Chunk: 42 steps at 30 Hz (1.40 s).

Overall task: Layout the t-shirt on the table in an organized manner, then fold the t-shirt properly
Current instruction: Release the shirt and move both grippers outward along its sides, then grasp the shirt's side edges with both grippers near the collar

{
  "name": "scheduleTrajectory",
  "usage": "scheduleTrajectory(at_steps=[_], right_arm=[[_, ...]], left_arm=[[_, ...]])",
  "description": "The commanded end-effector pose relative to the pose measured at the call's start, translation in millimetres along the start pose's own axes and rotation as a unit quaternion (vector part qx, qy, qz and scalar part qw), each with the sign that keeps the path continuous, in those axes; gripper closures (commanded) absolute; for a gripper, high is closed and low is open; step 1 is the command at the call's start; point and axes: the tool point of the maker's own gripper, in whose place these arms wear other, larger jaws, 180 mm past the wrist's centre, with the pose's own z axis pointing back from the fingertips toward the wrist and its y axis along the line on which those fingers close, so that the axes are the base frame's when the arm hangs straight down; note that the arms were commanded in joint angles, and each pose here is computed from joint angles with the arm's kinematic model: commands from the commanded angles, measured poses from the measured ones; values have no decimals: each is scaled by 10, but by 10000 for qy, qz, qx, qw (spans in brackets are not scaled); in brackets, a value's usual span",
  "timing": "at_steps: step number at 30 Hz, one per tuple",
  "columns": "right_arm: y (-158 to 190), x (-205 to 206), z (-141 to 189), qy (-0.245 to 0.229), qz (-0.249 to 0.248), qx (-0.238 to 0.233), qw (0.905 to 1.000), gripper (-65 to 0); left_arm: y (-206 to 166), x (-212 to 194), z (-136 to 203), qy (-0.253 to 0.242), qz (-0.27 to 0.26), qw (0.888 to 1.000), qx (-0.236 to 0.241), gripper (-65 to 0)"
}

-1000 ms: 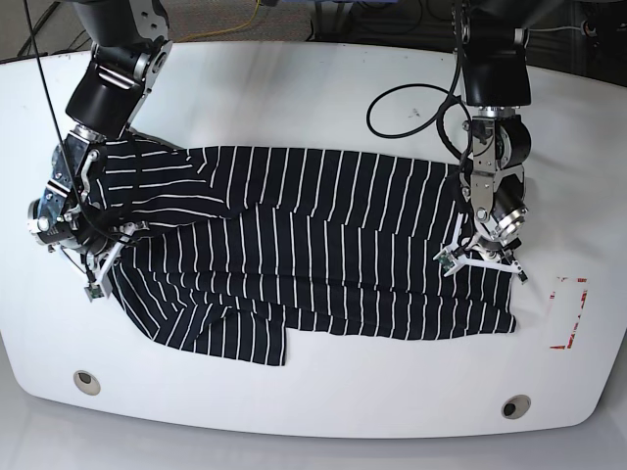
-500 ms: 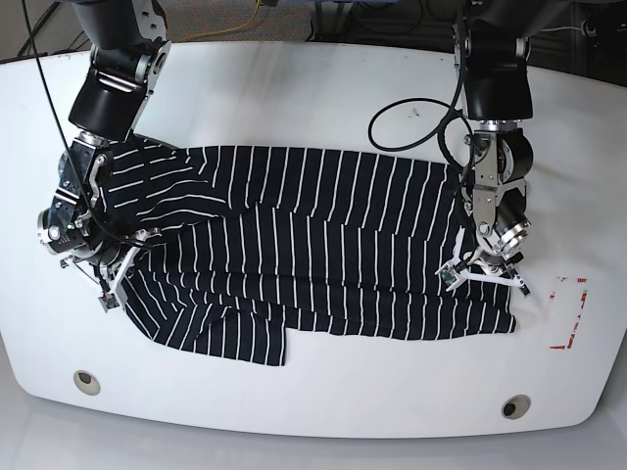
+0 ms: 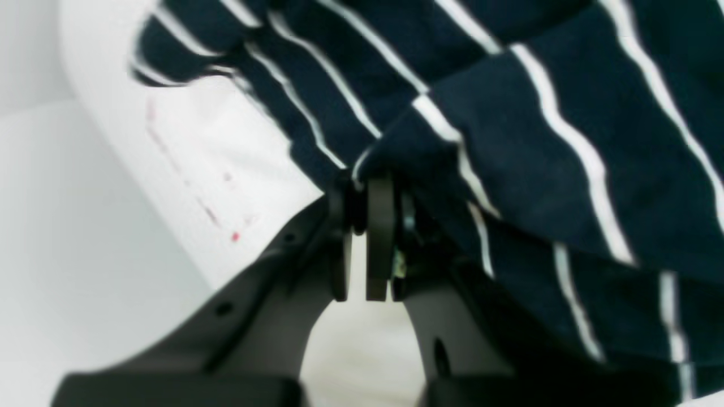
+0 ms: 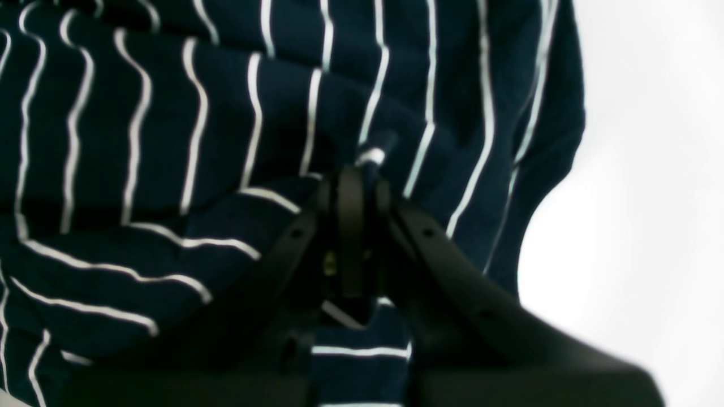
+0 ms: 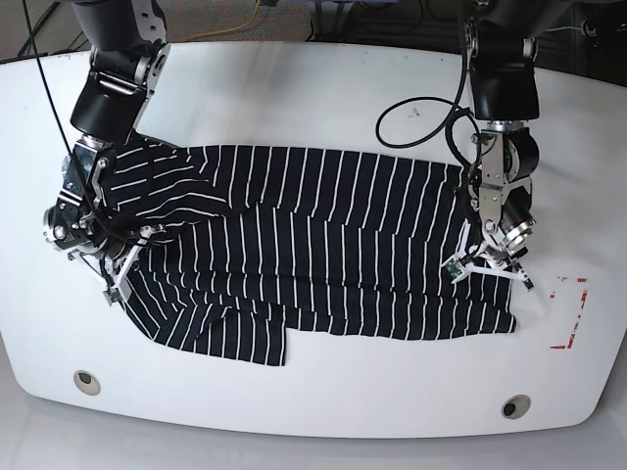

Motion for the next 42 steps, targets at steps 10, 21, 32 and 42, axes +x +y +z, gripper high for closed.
scheduleTrajectory(at_steps=[10,21,32,42], right_arm=[[-266,284,225,-414,162,-351,9984,-494],[-427,243,812,-671,853,-1163,9873,-607],[-768,-482,1099,-376,-358,-1674,9845,-607],[-739,-1122,1133,-90,-1297,-1734,9762,-607]], left_arm=[[320,-81,11,111,7,9994,315,-340],[670,-77,242,-24,0,9962,876,-455],[694,54,667,-762,390,9890,1206,-455],[515,115,925,-1494,1127,9770,1019,-455]])
